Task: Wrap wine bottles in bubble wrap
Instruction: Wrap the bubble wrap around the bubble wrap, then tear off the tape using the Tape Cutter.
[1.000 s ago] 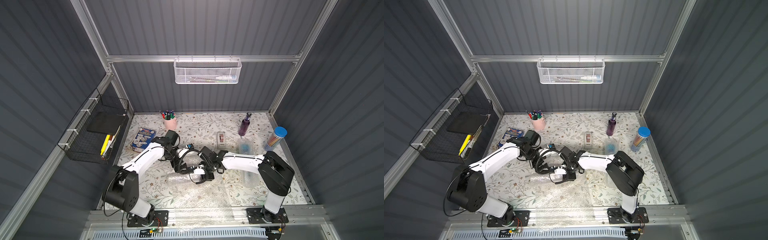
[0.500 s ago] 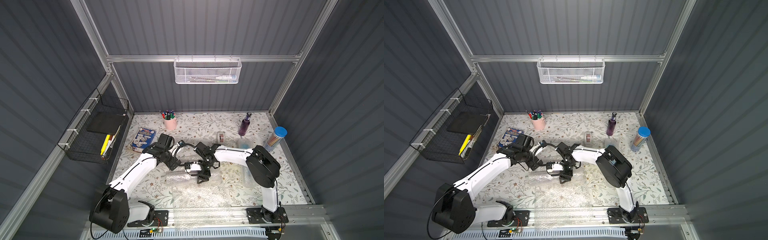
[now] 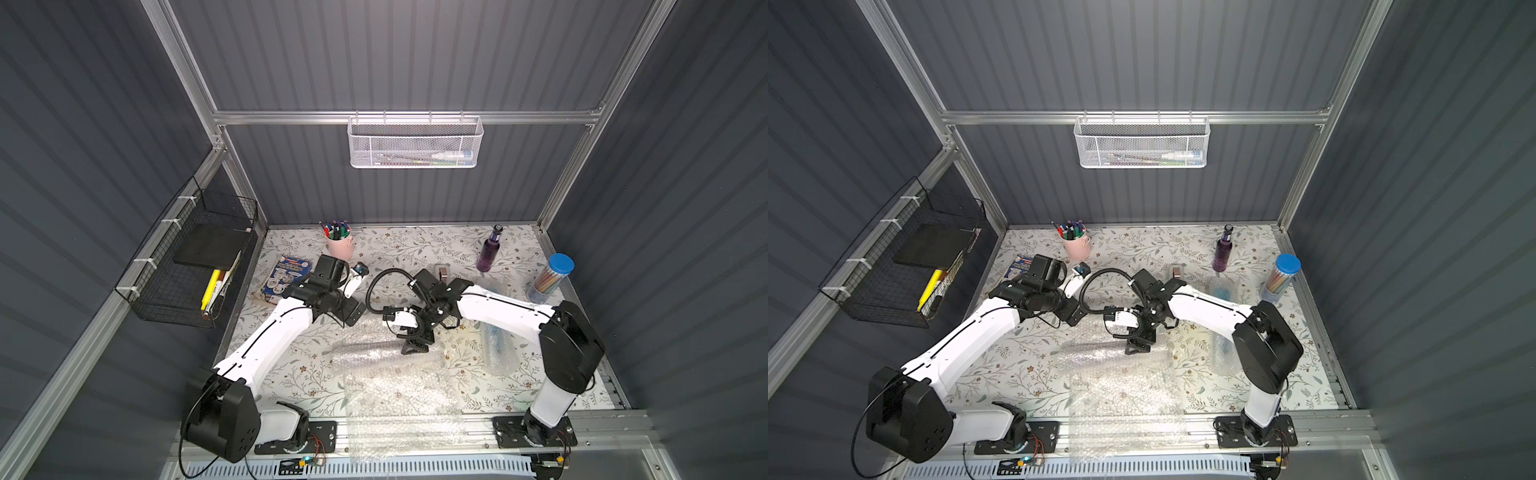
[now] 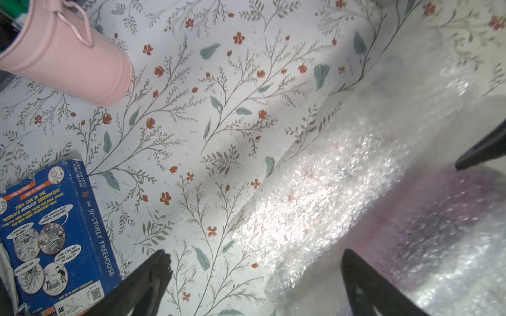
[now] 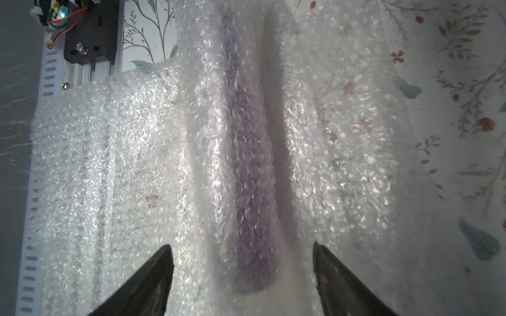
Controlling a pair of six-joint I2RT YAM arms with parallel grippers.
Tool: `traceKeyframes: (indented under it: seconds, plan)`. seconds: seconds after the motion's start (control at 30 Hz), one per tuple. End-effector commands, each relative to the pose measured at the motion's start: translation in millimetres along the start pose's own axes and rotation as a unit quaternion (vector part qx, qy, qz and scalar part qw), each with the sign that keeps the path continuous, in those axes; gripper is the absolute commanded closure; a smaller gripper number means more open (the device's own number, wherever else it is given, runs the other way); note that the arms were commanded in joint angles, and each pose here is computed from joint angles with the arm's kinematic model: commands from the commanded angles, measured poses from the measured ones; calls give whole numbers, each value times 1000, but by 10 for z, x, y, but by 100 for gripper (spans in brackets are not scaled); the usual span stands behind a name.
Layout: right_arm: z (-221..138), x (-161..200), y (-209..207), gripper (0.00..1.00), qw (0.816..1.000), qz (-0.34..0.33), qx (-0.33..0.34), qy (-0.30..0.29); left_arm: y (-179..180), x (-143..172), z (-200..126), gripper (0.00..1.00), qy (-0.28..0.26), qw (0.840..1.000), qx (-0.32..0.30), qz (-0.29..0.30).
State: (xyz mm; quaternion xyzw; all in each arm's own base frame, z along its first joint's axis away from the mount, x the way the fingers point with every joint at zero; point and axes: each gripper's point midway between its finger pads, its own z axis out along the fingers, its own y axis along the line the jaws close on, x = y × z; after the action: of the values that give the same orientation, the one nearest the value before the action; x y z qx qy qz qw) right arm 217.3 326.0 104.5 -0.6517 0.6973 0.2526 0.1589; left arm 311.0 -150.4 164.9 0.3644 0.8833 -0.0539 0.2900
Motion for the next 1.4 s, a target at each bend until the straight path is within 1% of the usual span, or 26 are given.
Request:
traceKeyframes:
  seconds: [0.0,0.03,0.07,0.13,0.2,0.23,0.27,0.37,0.4,0.47,0.53,0.6,0.7,0.73,0.87,0.9,1.0,1.13,1.27,1.37]
  plan:
    - [-256,42,-219,18,996,71,45,-31,-129,-186,-95,1,-23,996,51,-67]
    - [-345,89,-352,18,992,99,72,-37,-145,-222,-95,1,-27,995,58,-73]
    - [-427,123,-455,18,987,123,93,-44,-151,-254,-89,1,-30,993,63,-92]
    - [-633,197,-748,18,966,199,153,-64,-186,-404,-70,0,-55,985,85,-140]
    - [-791,299,-928,18,944,264,182,-80,-234,-530,-35,1,-72,975,112,-179]
    - [-875,355,-1018,19,929,304,192,-93,-273,-593,-2,1,-81,969,129,-192]
    - [-948,474,-1130,20,910,341,215,-95,-295,-650,21,1,-86,966,139,-200]
    - [-1096,719,-1322,23,864,435,225,-121,-314,-849,114,1,-105,954,165,-229]
    - [-1136,788,-1388,25,849,458,229,-129,-337,-921,170,2,-111,947,179,-242]
    - [-1176,921,-1498,27,826,491,243,-130,-405,-1048,316,3,-114,937,204,-261]
    - [-1188,1113,-1620,30,797,535,251,-124,-554,-1174,482,5,-107,931,232,-261]
    - [-1192,1262,-1716,35,772,573,245,-122,-663,-1308,641,7,-107,924,256,-265]
    - [-1171,1400,-1854,43,760,589,248,-121,-831,-1481,911,12,-99,915,285,-269]
    - [-1163,1431,-1913,46,757,589,254,-122,-875,-1623,956,14,-104,911,297,-269]
    - [-1101,1457,-2091,51,755,596,241,-132,-1099,-1837,1213,19,-96,900,331,-266]
    - [-1078,1441,-2130,51,756,596,233,-138,-1139,-1878,1266,21,-94,896,342,-269]
    - [-1018,1406,-2243,55,760,596,215,-148,-1214,-1948,1455,28,-88,881,368,-284]
    - [-934,1405,-2363,58,763,594,206,-150,-1322,-2017,1591,31,-83,871,389,-288]
    - [-847,1430,-2440,63,763,596,199,-150,-1400,-2049,1733,36,-69,866,399,-292]
    - [-793,1477,-2455,67,761,603,193,-145,-1432,-2030,1850,41,-59,860,407,-303]
